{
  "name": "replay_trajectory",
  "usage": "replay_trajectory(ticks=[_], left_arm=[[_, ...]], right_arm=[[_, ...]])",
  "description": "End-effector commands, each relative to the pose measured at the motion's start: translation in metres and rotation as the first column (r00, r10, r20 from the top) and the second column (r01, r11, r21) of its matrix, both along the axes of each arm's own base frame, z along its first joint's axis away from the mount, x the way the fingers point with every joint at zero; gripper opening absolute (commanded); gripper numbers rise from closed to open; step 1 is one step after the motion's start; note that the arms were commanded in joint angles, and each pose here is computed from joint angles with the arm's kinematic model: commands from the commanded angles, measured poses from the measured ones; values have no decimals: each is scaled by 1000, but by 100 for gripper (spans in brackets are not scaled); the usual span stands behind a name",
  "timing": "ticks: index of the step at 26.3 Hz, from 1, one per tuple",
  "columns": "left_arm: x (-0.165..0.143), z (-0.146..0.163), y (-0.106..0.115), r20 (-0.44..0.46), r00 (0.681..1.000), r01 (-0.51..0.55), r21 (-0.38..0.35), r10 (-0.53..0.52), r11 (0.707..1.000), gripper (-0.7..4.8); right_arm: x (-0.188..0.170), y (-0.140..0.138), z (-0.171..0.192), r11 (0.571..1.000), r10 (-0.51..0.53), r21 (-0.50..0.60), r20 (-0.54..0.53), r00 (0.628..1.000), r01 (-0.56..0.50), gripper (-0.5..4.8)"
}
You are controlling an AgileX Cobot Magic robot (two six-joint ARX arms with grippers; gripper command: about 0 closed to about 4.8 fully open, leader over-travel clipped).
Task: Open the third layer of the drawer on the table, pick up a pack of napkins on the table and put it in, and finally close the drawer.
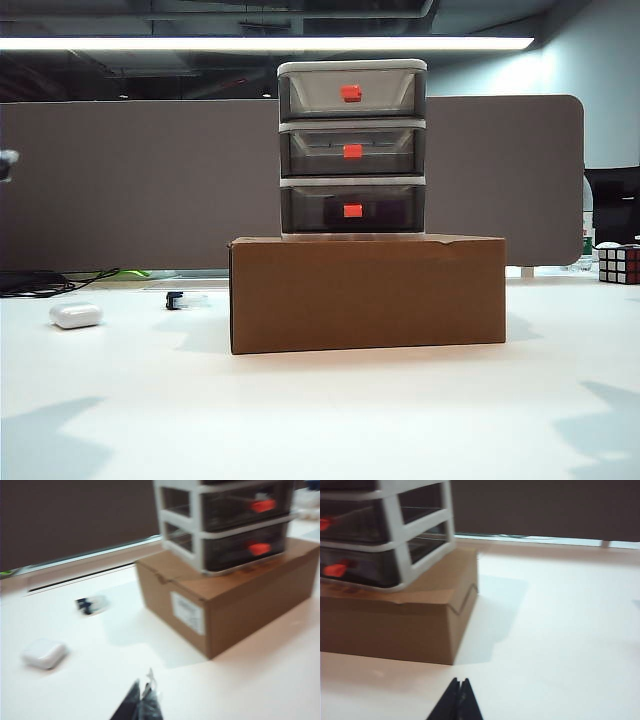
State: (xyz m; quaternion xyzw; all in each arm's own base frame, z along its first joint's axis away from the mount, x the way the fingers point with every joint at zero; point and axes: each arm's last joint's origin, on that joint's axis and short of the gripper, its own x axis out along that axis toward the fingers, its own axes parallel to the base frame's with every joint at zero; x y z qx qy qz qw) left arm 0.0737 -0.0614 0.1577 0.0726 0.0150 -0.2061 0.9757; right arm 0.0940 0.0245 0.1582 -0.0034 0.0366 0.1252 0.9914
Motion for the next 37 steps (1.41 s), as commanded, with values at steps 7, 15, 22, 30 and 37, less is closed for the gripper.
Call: replay_trajectory(ticks=[7, 15, 22, 30, 37], left_arm=[[22, 10, 43, 73, 992, -104, -42, 107, 994, -6], [22, 16, 66, 132, 962, -233, -55, 238, 971, -6], [22, 17, 69, 131, 960, -241, -73, 249, 968, -5], [22, 16, 69, 124, 960, -242, -72, 249, 968, -5], [22, 16, 69, 124, 960, -242, -72, 249, 968, -5]], right_arm=[[3, -13, 1, 988, -150, -41, 42, 988, 151, -6], [4, -22, 5, 971, -232, -36, 82, 969, 236, -6], [3, -23, 12, 970, -239, -7, 148, 960, 243, -5], [4, -23, 10, 970, -242, 5, 117, 963, 243, -5], [4, -23, 9, 970, -241, 2, 108, 964, 243, -5]])
